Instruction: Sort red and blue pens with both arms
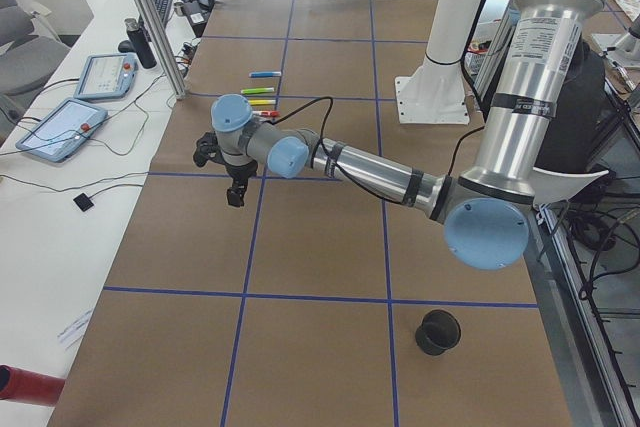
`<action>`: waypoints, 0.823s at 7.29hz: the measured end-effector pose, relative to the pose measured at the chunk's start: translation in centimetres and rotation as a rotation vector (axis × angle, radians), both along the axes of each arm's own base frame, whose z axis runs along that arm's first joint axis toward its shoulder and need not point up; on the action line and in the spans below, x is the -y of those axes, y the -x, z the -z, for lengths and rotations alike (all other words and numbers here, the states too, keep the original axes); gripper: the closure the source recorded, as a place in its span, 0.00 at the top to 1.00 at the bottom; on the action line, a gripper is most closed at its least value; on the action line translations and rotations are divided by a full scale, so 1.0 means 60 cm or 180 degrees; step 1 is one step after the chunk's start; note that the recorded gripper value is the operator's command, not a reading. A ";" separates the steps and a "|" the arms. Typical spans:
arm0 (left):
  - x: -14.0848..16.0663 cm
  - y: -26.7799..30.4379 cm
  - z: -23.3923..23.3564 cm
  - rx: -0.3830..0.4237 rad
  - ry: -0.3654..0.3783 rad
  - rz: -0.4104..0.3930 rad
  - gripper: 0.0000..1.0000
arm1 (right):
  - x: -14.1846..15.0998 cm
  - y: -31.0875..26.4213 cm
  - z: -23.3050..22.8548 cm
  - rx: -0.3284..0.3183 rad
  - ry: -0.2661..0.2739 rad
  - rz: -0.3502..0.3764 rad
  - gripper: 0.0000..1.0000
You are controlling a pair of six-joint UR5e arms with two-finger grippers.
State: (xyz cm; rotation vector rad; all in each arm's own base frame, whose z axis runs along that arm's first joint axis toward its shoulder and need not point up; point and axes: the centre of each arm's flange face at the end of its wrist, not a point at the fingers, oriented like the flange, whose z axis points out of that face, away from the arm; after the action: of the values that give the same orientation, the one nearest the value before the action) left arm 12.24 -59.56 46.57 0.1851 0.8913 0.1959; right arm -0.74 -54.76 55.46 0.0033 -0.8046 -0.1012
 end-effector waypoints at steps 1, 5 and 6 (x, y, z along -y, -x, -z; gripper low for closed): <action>0.043 -0.069 0.050 0.0015 0.0043 -0.0155 1.00 | 0.000 0.014 0.002 0.0053 0.0002 0.0046 1.00; 0.140 -0.308 0.269 0.0107 0.0365 -0.0315 1.00 | 0.002 0.046 0.017 0.0222 0.0018 0.0125 1.00; 0.143 -0.377 0.309 0.0155 0.0454 -0.0264 0.99 | 0.006 0.056 0.023 0.0220 0.0000 0.0156 1.00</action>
State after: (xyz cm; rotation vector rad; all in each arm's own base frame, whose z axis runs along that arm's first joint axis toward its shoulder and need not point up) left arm 34.84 -68.16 28.02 0.0108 0.8615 0.2124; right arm -4.09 -55.11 54.09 -0.0130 -0.8740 -0.1481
